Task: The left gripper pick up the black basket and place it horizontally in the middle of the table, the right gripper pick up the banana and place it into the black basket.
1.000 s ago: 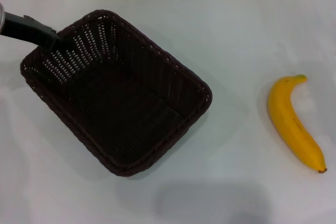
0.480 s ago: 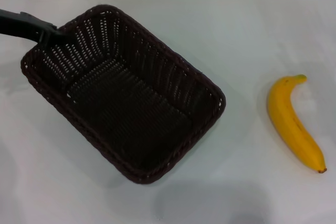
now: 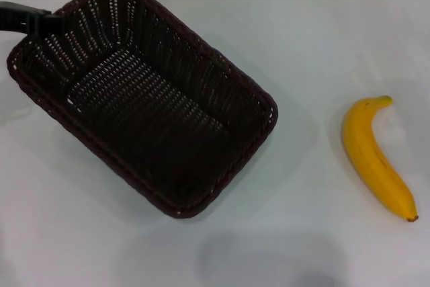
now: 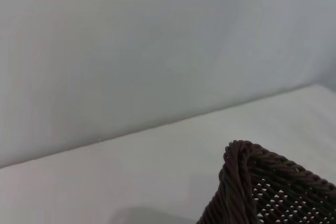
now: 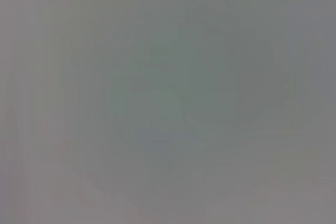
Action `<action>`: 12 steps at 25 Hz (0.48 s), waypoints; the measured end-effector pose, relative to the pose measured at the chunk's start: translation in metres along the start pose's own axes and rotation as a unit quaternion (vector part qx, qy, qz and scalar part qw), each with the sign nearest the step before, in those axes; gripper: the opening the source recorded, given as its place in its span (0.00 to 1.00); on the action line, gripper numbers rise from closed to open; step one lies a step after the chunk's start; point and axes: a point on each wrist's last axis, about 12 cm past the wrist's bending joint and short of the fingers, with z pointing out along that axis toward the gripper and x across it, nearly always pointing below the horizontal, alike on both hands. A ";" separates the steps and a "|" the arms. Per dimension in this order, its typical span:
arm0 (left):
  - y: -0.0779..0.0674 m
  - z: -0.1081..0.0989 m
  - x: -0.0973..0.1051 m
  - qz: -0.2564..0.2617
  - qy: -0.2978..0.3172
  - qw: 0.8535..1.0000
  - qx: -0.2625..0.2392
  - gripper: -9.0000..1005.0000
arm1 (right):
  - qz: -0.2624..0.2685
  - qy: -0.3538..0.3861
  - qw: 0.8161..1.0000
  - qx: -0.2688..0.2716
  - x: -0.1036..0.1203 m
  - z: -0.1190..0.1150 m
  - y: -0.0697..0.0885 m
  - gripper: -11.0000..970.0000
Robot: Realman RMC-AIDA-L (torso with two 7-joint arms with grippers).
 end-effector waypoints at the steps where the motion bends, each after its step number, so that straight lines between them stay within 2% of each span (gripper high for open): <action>1: 0.000 -0.001 0.001 -0.009 -0.008 1.000 0.002 0.19 | 0.000 0.000 1.000 0.000 0.000 0.000 0.000 0.89; 7: 0.002 -0.005 0.006 -0.073 -0.054 0.996 0.003 0.19 | -0.001 0.000 1.000 0.001 0.000 0.000 -0.001 0.89; 9: 0.003 -0.004 0.009 -0.103 -0.071 0.992 0.000 0.19 | -0.001 0.001 1.000 0.003 -0.001 0.001 -0.002 0.89; 11: 0.003 -0.004 0.011 -0.111 -0.079 0.991 0.002 0.19 | -0.001 0.001 1.000 0.004 -0.001 0.001 -0.002 0.89; 12: 0.002 -0.001 0.017 -0.132 -0.102 0.986 0.007 0.19 | -0.002 0.001 1.000 0.004 -0.001 0.001 -0.003 0.89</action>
